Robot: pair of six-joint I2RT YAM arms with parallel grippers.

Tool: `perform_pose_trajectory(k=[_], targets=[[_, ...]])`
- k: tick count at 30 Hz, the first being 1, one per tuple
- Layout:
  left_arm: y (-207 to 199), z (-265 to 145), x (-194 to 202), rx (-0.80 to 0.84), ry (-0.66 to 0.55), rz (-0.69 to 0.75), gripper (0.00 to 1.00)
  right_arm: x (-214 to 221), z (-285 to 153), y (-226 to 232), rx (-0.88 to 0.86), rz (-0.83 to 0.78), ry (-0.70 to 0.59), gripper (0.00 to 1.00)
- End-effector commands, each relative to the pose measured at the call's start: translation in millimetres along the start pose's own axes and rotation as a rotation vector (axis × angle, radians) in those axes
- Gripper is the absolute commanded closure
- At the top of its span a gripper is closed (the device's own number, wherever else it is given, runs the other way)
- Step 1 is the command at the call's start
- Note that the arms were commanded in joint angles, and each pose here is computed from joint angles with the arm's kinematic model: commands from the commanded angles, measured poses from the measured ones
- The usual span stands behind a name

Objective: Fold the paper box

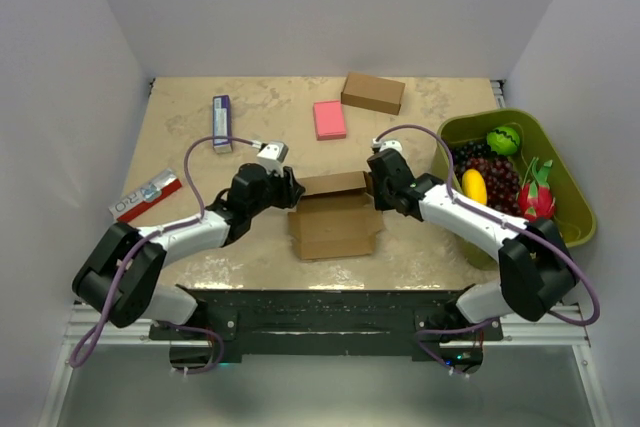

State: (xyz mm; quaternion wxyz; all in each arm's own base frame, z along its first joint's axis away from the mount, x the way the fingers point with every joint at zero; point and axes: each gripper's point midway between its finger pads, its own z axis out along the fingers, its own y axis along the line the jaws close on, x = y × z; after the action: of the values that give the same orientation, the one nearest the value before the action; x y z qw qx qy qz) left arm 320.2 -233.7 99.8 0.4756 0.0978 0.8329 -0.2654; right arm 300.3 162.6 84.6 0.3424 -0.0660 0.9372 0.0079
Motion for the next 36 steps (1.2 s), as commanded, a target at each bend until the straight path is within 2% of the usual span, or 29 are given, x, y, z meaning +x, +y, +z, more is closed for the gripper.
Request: perform_pose_trajectory(k=[1, 8, 10, 13, 16, 17, 22, 26, 29, 30, 36], targets=[[4.3, 3.6, 7.4, -0.017, 0.042, 0.043, 0.59, -12.4, -5.3, 13.1, -0.066, -0.002, -0.023, 1.00], [7.9, 5.7, 7.3, -0.051, 0.065, 0.102, 0.61, -27.2, -15.7, 9.0, -0.055, -0.070, -0.043, 1.00], [9.9, 5.9, 6.1, -0.076, 0.068, 0.124, 0.61, -18.6, -12.5, 5.7, -0.035, -0.123, 0.021, 1.00], [8.1, 4.9, -1.8, -0.085, 0.045, 0.144, 0.61, -18.7, -11.8, 5.6, -0.028, -0.148, 0.048, 1.00], [-0.6, 2.9, -23.8, -0.069, -0.017, 0.165, 0.54, -13.6, -11.8, 6.0, -0.037, -0.134, 0.051, 1.00], [-4.0, 2.1, -30.2, -0.060, -0.033, 0.174, 0.43, -12.2, -11.5, 6.5, -0.040, -0.124, 0.049, 1.00], [-24.3, -11.0, -86.1, -0.062, -0.193, 0.221, 0.20, -1.7, -7.3, 11.2, -0.063, -0.042, 0.034, 1.00], [-39.5, -32.2, -115.5, -0.099, -0.320, 0.269, 0.18, 1.0, -6.9, 16.3, -0.092, 0.024, 0.018, 1.00], [-65.5, -41.2, -106.9, -0.044, -0.354, 0.285, 0.20, 0.3, -7.9, 17.9, -0.098, 0.045, 0.009, 1.00], [-81.0, -39.4, -90.4, 0.035, -0.341, 0.284, 0.21, -0.1, -7.9, 18.1, -0.100, 0.053, 0.007, 1.00], [-134.2, -15.5, -18.4, 0.250, -0.223, 0.215, 0.37, -0.2, -8.9, 18.8, -0.101, 0.071, 0.003, 1.00]])
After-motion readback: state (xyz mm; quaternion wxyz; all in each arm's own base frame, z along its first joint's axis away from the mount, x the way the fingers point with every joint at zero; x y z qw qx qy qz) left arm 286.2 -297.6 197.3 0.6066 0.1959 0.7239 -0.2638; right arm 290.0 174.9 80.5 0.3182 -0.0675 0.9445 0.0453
